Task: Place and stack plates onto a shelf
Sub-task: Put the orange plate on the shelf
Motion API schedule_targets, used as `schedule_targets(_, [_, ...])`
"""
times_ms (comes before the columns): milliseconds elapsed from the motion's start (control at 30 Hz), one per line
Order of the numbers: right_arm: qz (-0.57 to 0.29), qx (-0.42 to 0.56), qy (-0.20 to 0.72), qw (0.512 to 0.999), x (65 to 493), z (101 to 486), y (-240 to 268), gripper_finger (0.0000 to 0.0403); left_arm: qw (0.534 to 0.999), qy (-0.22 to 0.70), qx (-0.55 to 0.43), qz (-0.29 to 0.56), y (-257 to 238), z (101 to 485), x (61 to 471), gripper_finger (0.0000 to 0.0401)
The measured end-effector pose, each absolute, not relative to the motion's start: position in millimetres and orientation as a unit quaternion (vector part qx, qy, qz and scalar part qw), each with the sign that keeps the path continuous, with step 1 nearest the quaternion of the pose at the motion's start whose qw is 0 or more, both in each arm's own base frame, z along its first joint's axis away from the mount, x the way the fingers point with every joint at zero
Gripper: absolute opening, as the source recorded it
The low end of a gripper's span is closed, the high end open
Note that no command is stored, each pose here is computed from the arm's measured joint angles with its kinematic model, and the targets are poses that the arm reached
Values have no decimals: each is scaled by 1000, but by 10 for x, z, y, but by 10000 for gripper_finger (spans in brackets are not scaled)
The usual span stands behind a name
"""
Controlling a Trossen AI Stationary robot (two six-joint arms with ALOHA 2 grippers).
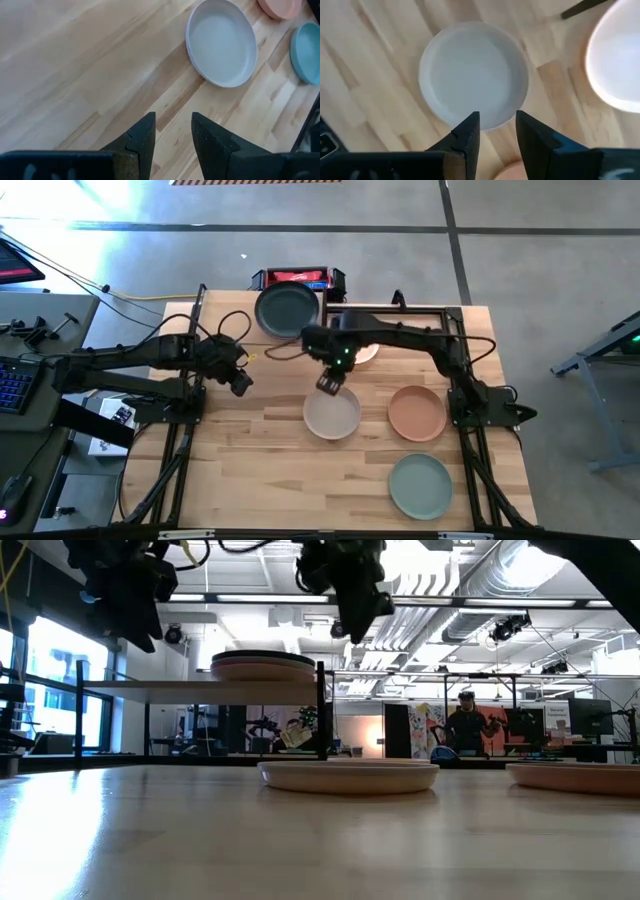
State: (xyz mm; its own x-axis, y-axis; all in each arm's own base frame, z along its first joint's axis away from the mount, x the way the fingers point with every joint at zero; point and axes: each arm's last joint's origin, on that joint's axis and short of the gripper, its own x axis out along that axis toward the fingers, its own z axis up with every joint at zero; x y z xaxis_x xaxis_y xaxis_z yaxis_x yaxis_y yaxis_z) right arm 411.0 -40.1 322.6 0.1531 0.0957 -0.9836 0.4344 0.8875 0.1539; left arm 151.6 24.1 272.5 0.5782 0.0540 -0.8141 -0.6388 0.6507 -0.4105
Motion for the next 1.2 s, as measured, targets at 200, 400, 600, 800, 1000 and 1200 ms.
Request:
schedule_targets(200, [-133, 199, 665, 707, 4108, 3075, -75, 106, 816, 420, -345, 198, 186, 2717, 1512, 115])
schedule_targets(400, [-177, 209, 708, 650, 3925, 2806, 141, 106, 812, 437, -335, 192, 149, 2702, 1493, 115])
schedule_targets(600, [-231, 249, 704, 624, 3513, 2642, 248, 99, 814, 439, -331, 185, 121, 2702, 1496, 115])
schedule_targets(800, [-260, 331, 637, 645, 3090, 2535, 273, 94, 814, 438, -333, 188, 114, 2702, 1497, 115])
schedule_targets(1000, [-300, 394, 602, 627, 2687, 2336, 327, 94, 813, 434, -335, 197, 118, 2703, 1497, 115])
schedule_targets(1200, [-327, 407, 604, 602, 2456, 2138, 434, 94, 813, 434, -335, 198, 119, 2703, 1497, 115])
